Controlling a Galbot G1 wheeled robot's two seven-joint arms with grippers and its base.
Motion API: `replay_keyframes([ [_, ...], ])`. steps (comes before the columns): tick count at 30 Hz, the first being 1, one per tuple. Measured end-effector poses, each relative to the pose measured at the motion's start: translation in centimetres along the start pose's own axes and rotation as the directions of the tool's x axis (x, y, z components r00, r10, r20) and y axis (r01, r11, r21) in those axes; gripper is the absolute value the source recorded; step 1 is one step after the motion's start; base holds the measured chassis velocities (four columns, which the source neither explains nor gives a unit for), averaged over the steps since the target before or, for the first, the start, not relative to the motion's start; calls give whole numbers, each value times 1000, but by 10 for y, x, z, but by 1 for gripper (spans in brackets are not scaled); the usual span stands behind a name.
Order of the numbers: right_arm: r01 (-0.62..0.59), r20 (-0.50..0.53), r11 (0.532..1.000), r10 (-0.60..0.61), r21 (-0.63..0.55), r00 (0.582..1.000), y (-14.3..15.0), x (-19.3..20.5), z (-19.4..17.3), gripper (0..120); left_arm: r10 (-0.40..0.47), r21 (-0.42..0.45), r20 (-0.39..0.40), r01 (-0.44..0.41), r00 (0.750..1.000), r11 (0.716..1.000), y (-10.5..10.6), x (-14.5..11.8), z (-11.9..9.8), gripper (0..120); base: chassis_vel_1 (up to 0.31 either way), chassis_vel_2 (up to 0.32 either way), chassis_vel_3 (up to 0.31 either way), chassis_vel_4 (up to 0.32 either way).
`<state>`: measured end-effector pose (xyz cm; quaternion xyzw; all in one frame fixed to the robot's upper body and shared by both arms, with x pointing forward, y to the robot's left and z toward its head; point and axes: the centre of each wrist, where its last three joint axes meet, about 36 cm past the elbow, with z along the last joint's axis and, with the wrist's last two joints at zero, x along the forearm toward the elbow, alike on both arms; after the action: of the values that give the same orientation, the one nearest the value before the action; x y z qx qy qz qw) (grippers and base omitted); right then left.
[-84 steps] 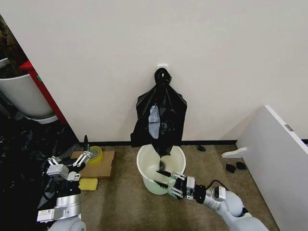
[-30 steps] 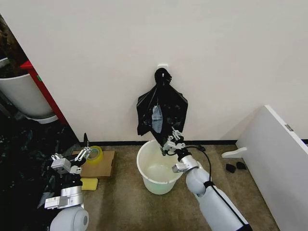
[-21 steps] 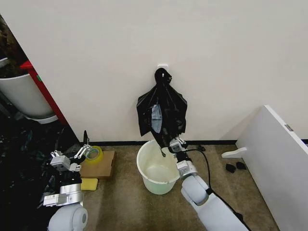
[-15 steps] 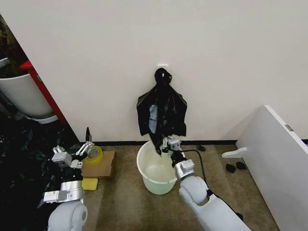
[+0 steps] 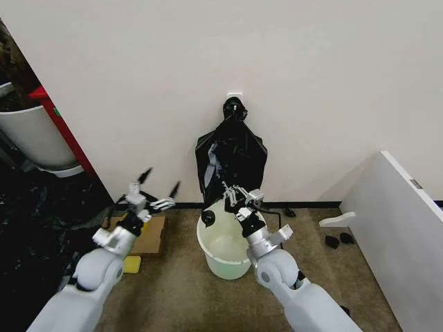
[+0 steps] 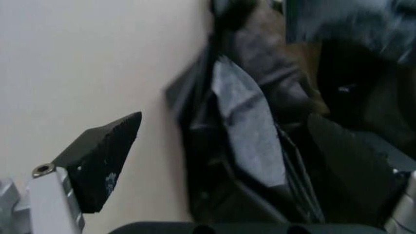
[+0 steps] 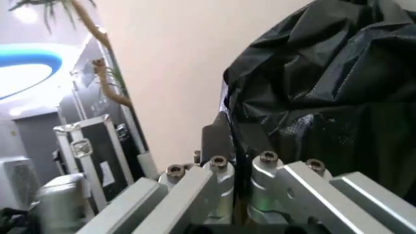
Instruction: Place the garbage bag over the trash bin.
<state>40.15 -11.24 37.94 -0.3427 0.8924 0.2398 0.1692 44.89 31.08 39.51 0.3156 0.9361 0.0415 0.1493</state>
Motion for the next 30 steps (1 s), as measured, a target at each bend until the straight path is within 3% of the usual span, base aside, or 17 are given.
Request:
replay_keyframes([
  [5,17,1,1000,-17,7,1000,1,-3,2,0,53,22,-37,-52,998,998,7,-30,10,100,0,0,0,0],
  [14,23,-15,999,-22,49,1000,-6,0,4,0,100,117,-56,-92,993,989,-8,-76,27,99,0,0,0,0],
  [21,15,-17,998,-14,63,1000,-9,1,5,0,90,135,-76,-79,993,988,-22,-94,39,69,0,0,0,0],
  [23,14,-18,998,-13,66,1000,-10,1,5,0,82,137,-82,-71,993,988,-23,-93,39,66,0,0,0,0],
  [30,10,-25,997,-8,82,1000,-14,3,4,0,27,169,-92,-11,995,985,-13,-86,39,39,0,0,0,0],
])
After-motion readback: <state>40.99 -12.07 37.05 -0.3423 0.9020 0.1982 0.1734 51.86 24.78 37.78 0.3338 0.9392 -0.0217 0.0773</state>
